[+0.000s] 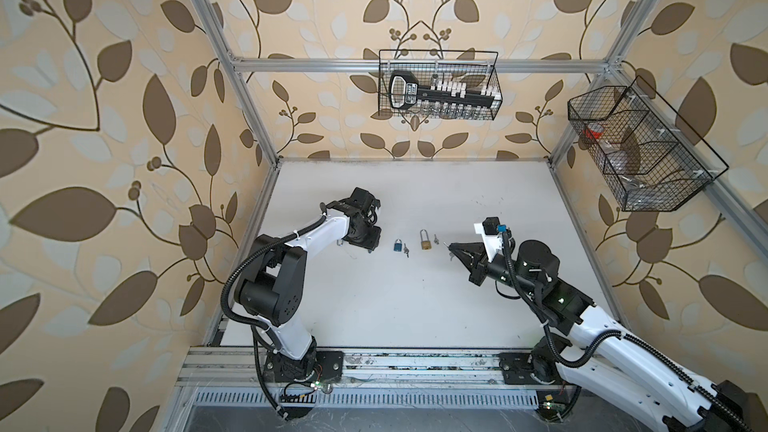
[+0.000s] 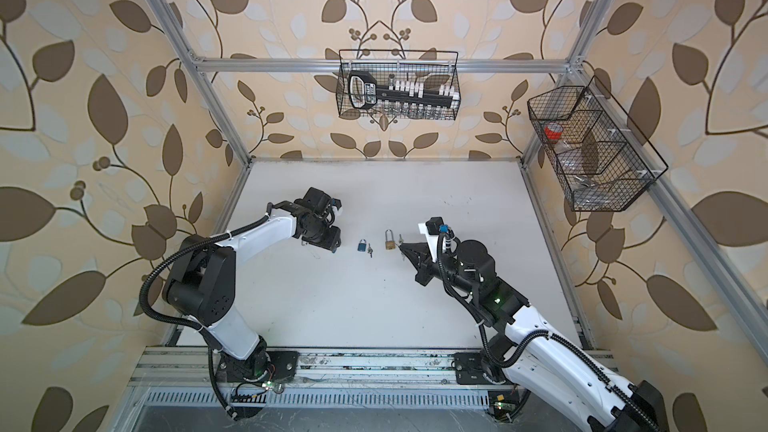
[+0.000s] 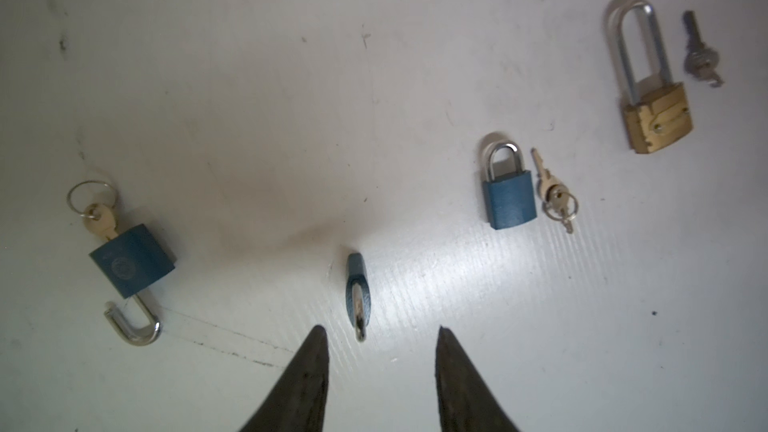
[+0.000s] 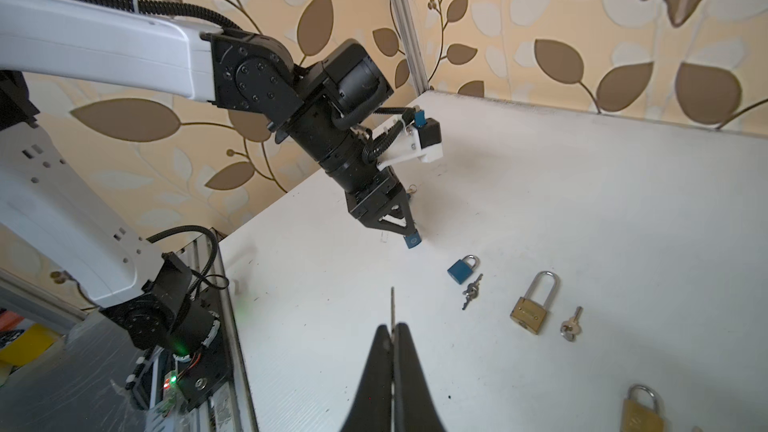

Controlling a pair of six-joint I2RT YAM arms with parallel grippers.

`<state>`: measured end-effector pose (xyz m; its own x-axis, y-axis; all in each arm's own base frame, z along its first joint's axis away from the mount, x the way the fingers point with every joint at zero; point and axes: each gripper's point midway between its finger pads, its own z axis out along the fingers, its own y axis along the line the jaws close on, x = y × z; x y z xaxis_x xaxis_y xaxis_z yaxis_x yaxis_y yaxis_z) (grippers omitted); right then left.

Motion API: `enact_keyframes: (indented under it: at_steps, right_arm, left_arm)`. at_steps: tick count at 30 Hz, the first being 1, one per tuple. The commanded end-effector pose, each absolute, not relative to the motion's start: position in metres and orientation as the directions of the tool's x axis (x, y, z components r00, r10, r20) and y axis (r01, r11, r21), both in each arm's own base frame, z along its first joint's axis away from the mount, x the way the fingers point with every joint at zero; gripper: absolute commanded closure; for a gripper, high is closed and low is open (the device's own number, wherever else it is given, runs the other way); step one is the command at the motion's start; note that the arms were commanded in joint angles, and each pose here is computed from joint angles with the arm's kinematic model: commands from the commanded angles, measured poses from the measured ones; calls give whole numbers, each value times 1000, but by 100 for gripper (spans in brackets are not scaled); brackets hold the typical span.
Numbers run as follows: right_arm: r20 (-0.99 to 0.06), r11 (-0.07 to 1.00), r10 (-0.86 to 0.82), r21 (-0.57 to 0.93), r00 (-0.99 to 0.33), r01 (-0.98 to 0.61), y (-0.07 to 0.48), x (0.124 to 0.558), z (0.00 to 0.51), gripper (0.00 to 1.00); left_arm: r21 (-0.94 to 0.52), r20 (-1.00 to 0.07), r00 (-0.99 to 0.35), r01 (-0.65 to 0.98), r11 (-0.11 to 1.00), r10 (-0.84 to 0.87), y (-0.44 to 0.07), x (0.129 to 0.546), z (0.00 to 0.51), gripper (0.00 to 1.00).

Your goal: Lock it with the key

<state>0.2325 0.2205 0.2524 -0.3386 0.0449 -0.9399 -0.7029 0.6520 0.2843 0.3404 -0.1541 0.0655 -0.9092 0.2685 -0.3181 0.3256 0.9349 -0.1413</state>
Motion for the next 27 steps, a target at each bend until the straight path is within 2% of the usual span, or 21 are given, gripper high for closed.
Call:
enact_keyframes:
  at_steps: [1,9,19,21,27]
  right_arm:
    - [-946,687,27,253,-324,-681,216,237,254,100]
    - [-941,678,36,270,-337,-683,217,236,251,100]
    - [-938,671,29,274,-345,-689,219,235,249,100]
    - [-938,670,28,274,-345,-690,219,235,249,100]
    - [-941,673,27,267,-338,-690,218,234,250,100]
  left_arm:
    - [-105,-283,-918,316,943,276,-151,338,62,59]
    - [-96,-263,-922,317,943,283,-149,337,58,74]
    - [-77,-256,-919,328,942,299,-149,344,58,84]
    - [-72,-250,-919,330,941,303,-149,345,57,90]
    - [-51,-245,-915,343,938,321,-146,346,61,100]
